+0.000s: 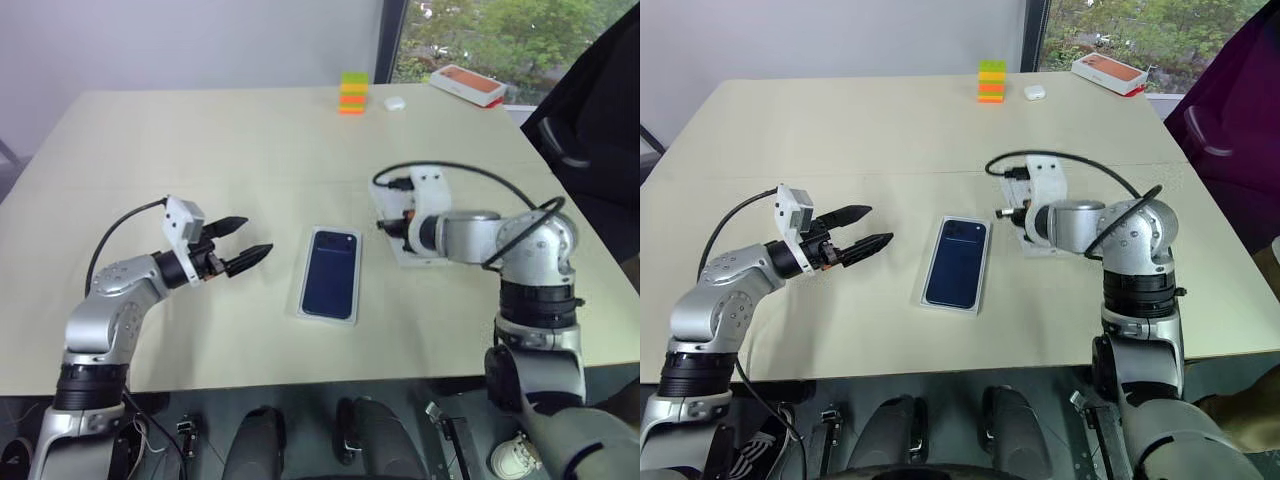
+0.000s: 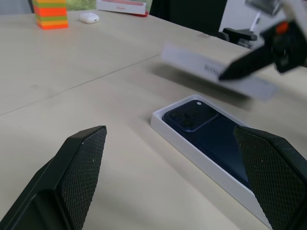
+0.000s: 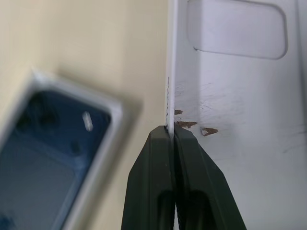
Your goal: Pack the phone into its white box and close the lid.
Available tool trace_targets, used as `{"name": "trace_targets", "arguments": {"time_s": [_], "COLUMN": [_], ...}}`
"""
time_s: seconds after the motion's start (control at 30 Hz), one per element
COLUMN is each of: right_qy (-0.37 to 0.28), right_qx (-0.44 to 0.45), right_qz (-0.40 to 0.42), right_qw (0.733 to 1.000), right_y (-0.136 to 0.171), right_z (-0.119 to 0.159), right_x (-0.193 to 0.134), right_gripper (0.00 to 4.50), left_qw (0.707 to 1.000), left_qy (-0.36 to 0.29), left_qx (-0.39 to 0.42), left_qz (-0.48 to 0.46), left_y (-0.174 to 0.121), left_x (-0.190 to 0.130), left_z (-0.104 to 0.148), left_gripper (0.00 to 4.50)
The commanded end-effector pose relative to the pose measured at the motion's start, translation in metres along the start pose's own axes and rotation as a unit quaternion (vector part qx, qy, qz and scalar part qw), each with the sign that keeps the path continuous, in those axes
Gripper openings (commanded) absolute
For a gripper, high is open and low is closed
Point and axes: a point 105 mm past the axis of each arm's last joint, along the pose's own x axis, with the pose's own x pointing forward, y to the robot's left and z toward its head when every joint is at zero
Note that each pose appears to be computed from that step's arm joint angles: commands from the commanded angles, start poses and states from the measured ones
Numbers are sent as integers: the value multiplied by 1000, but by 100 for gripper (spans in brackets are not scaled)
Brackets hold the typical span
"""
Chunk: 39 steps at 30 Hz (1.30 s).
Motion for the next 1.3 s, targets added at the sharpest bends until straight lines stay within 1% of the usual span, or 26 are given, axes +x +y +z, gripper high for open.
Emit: {"name": "trace_targets", "arguments": {"time_s": [0.03, 0.1, 0.17, 0.27, 0.3, 0.37, 0.43, 0.47, 0.53, 0.6, 0.73, 0.77, 0.83, 0.9, 1.0, 1.07, 1.13, 1.17, 1.3], "right_qy": [-100, -116, -119, -111, -99, -82, -39, -23, -1, 16, 44, 48, 49, 51, 50, 52, 59, 60, 59], "right_qx": [93, 153, 214, 313, 331, 347, 360, 362, 373, 385, 384, 394, 409, 419, 412, 433, 456, 459, 495], "right_qz": [135, 227, 302, 394, 410, 418, 441, 443, 443, 442, 446, 449, 438, 412, 411, 384, 365, 363, 311], "right_qw": [981, 955, 921, 857, 844, 836, 821, 820, 815, 810, 807, 801, 799, 808, 812, 814, 810, 809, 809], "right_y": [37, 61, 77, 100, 106, 111, 125, 129, 133, 137, 152, 155, 157, 156, 159, 155, 152, 152, 143], "right_z": [48, 60, 66, 71, 68, 62, 34, 22, 5, -5, -23, -25, -25, -25, -23, -28, -33, -34, -42], "right_x": [-12, -19, -25, -36, -37, -39, -36, -33, -30, -27, -26, -26, -22, -14, -14, -6, 1, 1, 18], "right_gripper": [10, 10, 10, 10, 10, 10, 10, 10, 10, 10, 10, 10, 10, 10, 10, 10, 10, 10, 10], "left_qw": [999, 999, 999, 998, 998, 998, 998, 997, 996, 995, 994, 995, 995, 995, 995, 996, 996, 996, 996], "left_qy": [-31, -36, -46, -48, -50, -51, -51, -52, -60, -66, -62, -61, -54, -51, -52, -42, -36, -35, -30], "left_qx": [5, 6, -1, -1, -4, -8, -37, -44, -60, -67, -80, -80, -77, -78, -86, -83, -85, -86, -86], "left_qz": [11, 15, 22, 32, 37, 41, 31, 29, 27, 28, 29, 27, 22, 23, 24, 18, 15, 15, 18], "left_y": [7, 9, 12, 15, 16, 18, 16, 15, 13, 11, 7, 5, 1, 0, 1, -2, -5, -5, -4], "left_x": [-4, -6, -9, -14, -17, -20, -31, -35, -41, -42, -39, -37, -33, -30, -29, -26, -23, -23, -21], "left_z": [19, 23, 28, 32, 33, 34, 38, 41, 46, 49, 45, 44, 41, 39, 36, 28, 22, 20, 12], "left_gripper": [450, 450, 450, 450, 450, 450, 450, 450, 450, 450, 450, 450, 450, 450, 450, 450, 450, 450, 450]}}
